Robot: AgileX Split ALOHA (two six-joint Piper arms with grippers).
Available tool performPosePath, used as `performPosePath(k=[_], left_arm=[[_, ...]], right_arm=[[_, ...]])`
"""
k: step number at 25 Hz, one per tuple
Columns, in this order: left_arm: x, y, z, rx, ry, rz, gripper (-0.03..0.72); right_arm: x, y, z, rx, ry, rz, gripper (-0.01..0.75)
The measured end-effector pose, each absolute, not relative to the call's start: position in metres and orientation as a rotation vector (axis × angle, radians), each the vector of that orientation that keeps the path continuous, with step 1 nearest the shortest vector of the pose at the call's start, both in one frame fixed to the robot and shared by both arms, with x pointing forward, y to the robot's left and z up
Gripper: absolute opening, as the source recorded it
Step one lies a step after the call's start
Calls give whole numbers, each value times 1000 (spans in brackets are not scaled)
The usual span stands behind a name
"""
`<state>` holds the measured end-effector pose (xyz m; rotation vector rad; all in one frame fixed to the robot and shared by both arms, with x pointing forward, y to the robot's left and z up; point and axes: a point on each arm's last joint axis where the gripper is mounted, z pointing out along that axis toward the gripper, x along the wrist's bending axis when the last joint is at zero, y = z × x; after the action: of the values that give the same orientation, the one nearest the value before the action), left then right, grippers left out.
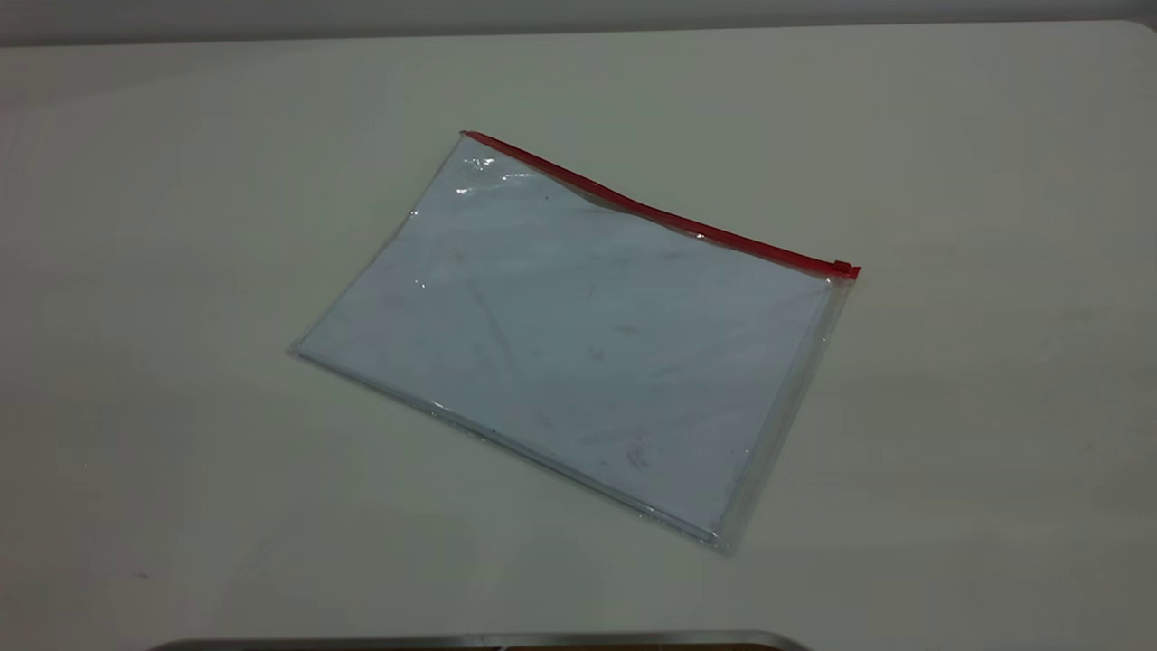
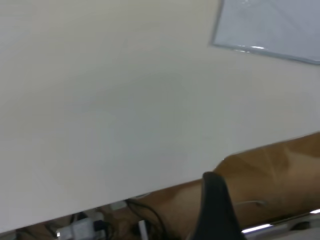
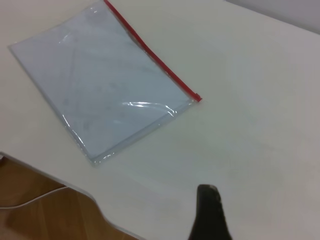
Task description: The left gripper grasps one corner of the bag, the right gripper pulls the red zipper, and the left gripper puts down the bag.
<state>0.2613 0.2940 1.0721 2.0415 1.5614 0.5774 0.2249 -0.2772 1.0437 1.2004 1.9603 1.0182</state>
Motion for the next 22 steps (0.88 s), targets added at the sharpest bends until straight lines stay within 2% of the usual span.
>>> performPosePath(k=[10,22], left_arm=[[259,291,1035,2090,1566,481,587],[260,290,1032,2082,1564,486,587]], right_arm=[[225,-278,1043,1200,1961,1008,583],[225,-278,1043,1200,1961,1006,582]])
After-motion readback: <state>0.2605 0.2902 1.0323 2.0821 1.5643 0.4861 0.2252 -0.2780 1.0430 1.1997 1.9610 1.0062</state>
